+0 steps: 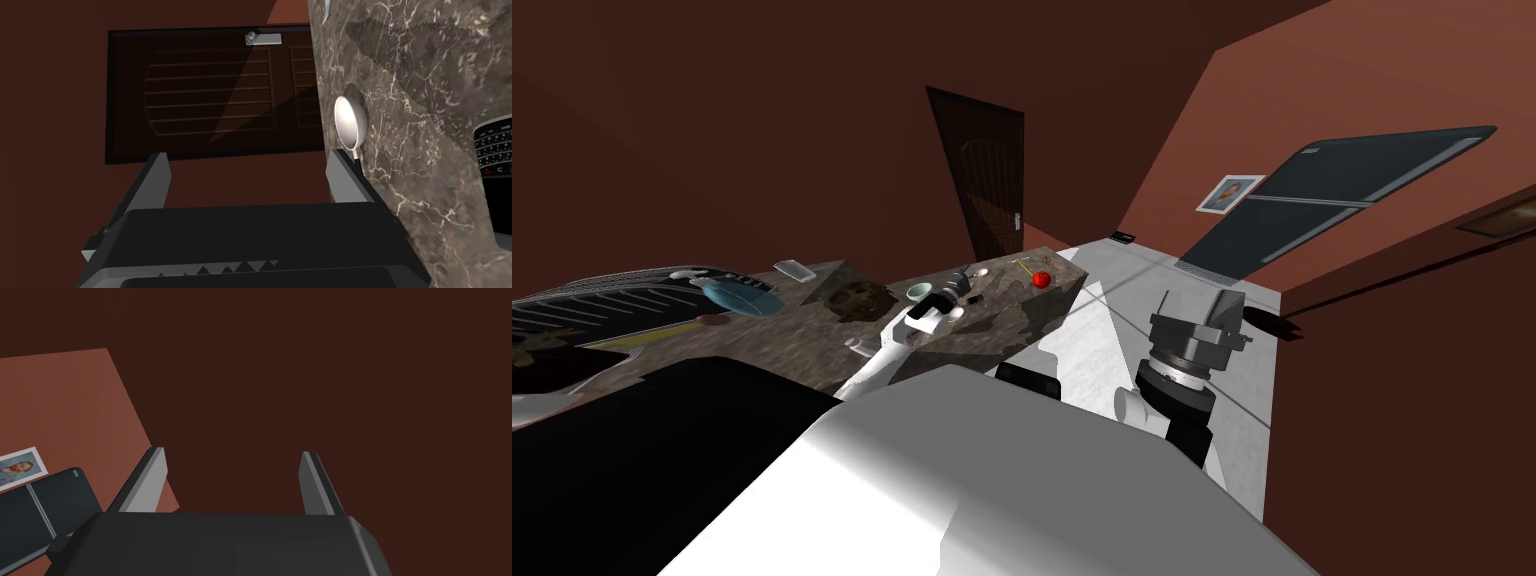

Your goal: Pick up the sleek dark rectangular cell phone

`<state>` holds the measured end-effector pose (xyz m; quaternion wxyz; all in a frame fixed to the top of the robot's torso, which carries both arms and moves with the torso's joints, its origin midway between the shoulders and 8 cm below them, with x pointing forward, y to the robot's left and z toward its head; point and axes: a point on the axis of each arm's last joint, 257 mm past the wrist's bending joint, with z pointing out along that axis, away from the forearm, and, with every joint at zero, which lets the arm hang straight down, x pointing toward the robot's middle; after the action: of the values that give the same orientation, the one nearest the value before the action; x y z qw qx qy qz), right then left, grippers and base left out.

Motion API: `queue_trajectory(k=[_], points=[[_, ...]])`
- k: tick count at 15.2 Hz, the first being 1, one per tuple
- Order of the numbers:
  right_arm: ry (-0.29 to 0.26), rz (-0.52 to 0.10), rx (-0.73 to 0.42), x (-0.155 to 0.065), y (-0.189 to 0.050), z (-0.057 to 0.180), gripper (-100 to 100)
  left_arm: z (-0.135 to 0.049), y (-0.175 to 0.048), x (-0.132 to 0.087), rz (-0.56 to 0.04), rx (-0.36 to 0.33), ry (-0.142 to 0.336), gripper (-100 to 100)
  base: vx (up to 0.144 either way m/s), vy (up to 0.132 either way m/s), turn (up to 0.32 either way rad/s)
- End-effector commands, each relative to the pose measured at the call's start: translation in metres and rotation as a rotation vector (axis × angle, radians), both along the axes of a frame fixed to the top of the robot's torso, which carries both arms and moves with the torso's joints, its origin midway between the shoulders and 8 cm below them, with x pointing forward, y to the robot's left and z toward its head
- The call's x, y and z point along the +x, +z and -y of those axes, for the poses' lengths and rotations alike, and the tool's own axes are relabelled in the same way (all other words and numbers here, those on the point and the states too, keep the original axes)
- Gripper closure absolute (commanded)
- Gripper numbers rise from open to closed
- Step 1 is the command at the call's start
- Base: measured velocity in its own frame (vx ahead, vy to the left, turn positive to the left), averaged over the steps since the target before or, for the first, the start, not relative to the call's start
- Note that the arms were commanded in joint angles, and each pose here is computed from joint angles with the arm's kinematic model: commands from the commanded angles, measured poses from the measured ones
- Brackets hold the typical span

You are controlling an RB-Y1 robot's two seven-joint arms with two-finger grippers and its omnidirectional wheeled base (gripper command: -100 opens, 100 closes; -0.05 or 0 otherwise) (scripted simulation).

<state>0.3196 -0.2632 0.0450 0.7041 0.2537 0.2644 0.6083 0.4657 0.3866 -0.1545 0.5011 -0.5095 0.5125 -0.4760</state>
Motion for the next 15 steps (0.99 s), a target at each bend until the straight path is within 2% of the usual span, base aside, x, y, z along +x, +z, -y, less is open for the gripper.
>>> queue_trajectory(k=[1,2,3,6,7,9,10,13,14,15], points=[[0.0,0.0,0.0,0.0,0.0,0.0,0,-0.009,-0.013,0.002,-0.054,-0.028,0.015,-100,0.033,-0.042,-0.027],[0.0,0.0,0.0,0.0,0.0,0.0,0,-0.01,-0.017,0.001,-0.072,-0.028,0.02,-100,0.022,-0.029,-0.005],[0.0,0.0,0.0,0.0,0.0,0.0,0,-0.021,-0.021,0.005,-0.098,-0.063,0.03,-100,0.023,-0.037,-0.027],[0.0,0.0,0.0,0.0,0.0,0.0,0,-0.024,-0.032,0.003,-0.143,-0.063,0.043,-100,0.018,-0.03,-0.012],[0.0,0.0,0.0,0.0,0.0,0.0,0,-0.035,-0.037,0.006,-0.177,-0.1,0.059,-100,0.022,-0.026,-0.03],[0.0,0.0,0.0,0.0,0.0,0.0,0,-0.037,-0.046,0.004,-0.213,-0.1,0.069,-100,0.026,-0.03,-0.021],[0.0,0.0,0.0,0.0,0.0,0.0,0,-0.048,-0.048,0.007,-0.238,-0.137,0.085,-100,0.028,-0.033,-0.022],[0.0,0.0,0.0,0.0,0.0,0.0,0,-0.051,-0.059,0.003,-0.283,-0.138,0.099,-100,0.022,-0.029,-0.014],[0.0,0.0,0.0,0.0,0.0,0.0,0,-0.062,-0.063,0.004,-0.315,-0.176,0.119,-100,0.021,-0.034,-0.032],[0.0,0.0,0.0,0.0,0.0,0.0,0,-0.063,-0.067,0.002,-0.333,-0.176,0.125,-100,0.03,-0.041,-0.033]])
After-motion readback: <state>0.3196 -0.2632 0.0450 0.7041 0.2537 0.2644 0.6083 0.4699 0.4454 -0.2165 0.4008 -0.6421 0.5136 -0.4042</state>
